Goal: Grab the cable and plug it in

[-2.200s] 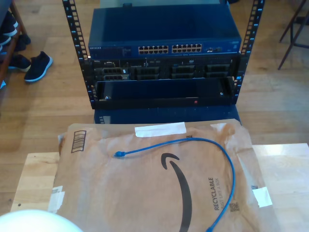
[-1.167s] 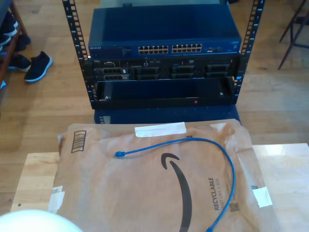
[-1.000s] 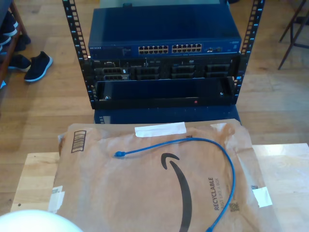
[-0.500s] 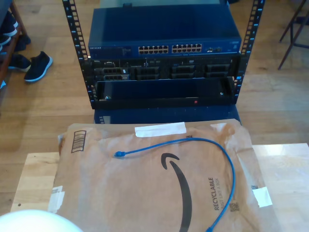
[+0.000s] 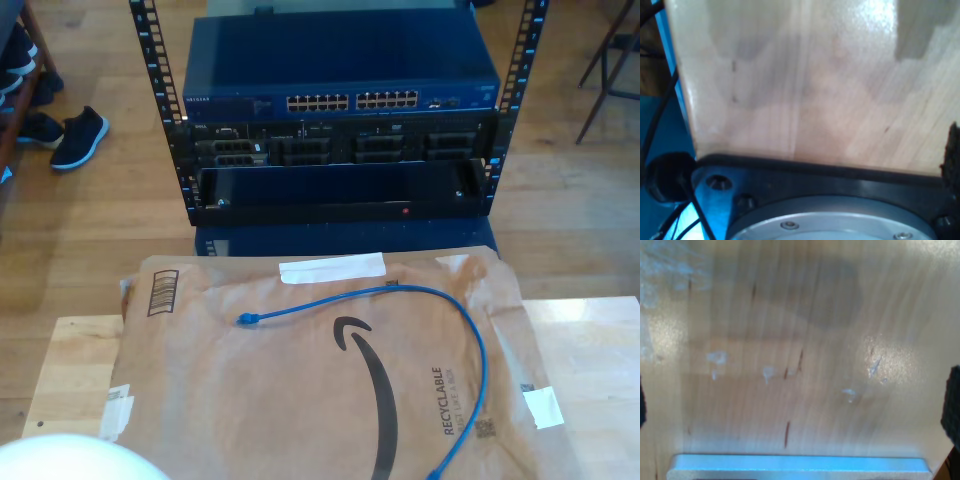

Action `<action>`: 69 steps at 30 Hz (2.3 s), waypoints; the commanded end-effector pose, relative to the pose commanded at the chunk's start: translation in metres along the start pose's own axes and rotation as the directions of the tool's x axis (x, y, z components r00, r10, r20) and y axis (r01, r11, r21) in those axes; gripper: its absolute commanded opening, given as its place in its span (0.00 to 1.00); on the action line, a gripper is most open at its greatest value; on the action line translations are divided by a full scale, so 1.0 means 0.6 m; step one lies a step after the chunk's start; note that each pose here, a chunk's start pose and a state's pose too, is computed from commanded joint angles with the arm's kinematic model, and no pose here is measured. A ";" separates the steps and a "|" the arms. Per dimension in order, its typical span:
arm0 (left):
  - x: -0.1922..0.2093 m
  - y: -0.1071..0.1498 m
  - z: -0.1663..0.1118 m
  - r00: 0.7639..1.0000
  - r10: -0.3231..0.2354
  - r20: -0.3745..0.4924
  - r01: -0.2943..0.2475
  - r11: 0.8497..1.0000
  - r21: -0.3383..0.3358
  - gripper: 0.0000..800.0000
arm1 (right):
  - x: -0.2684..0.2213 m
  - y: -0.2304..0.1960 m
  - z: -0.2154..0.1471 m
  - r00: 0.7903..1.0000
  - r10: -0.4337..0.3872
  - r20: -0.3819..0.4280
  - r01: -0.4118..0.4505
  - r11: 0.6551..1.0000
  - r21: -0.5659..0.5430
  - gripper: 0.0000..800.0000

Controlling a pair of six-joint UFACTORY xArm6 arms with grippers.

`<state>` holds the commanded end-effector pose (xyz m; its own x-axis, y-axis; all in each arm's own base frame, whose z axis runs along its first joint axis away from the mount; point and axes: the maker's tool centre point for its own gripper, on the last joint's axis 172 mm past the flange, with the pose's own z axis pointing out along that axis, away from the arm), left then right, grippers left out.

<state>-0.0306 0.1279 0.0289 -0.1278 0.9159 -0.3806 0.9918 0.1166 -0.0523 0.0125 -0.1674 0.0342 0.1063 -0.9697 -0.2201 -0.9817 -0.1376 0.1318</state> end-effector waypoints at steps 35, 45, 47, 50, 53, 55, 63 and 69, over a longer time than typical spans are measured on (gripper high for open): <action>-0.223 0.422 -0.245 0.971 -0.130 -0.200 0.172 0.963 0.208 1.00 | -0.344 -0.486 -0.263 0.955 -0.060 -0.290 0.074 0.996 0.039 0.99; -0.262 0.490 -0.208 0.965 -0.185 -0.184 0.213 0.966 0.144 1.00 | -0.624 -0.642 -0.208 0.978 -0.124 -0.167 0.143 0.985 0.101 0.99; -0.278 0.504 -0.209 0.969 -0.200 -0.143 0.219 0.967 0.134 1.00 | -0.667 -0.682 -0.176 0.982 -0.134 -0.130 0.151 0.980 0.131 0.99; -0.288 0.518 -0.207 0.970 -0.213 -0.113 0.228 0.964 0.134 1.00 | -0.691 -0.721 -0.131 0.986 -0.126 -0.106 0.140 0.981 0.136 0.99; -0.306 0.529 -0.203 0.973 -0.219 -0.071 0.227 0.965 0.134 1.00 | -0.699 -0.754 -0.110 0.987 -0.123 -0.106 0.137 0.981 0.138 0.99; -0.330 0.531 -0.193 0.979 -0.194 -0.056 0.200 0.969 0.148 1.00 | -0.703 -0.771 -0.097 0.986 -0.125 -0.110 0.140 0.981 0.132 0.99; -0.357 0.544 -0.182 0.985 -0.157 -0.066 0.165 0.977 0.138 1.00 | -0.724 -0.824 -0.060 0.986 -0.127 -0.110 0.140 0.983 0.122 0.97; -0.357 0.544 -0.182 0.986 -0.156 -0.066 0.164 0.977 0.138 1.00 | -0.735 -0.840 -0.041 0.989 -0.117 -0.095 0.127 0.985 0.114 0.92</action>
<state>0.3208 0.0120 0.1942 -0.2803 0.9098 -0.3061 0.9474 0.2109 -0.2406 0.4644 0.3248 0.0885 0.2346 -0.9618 -0.1407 -0.9718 -0.2358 -0.0085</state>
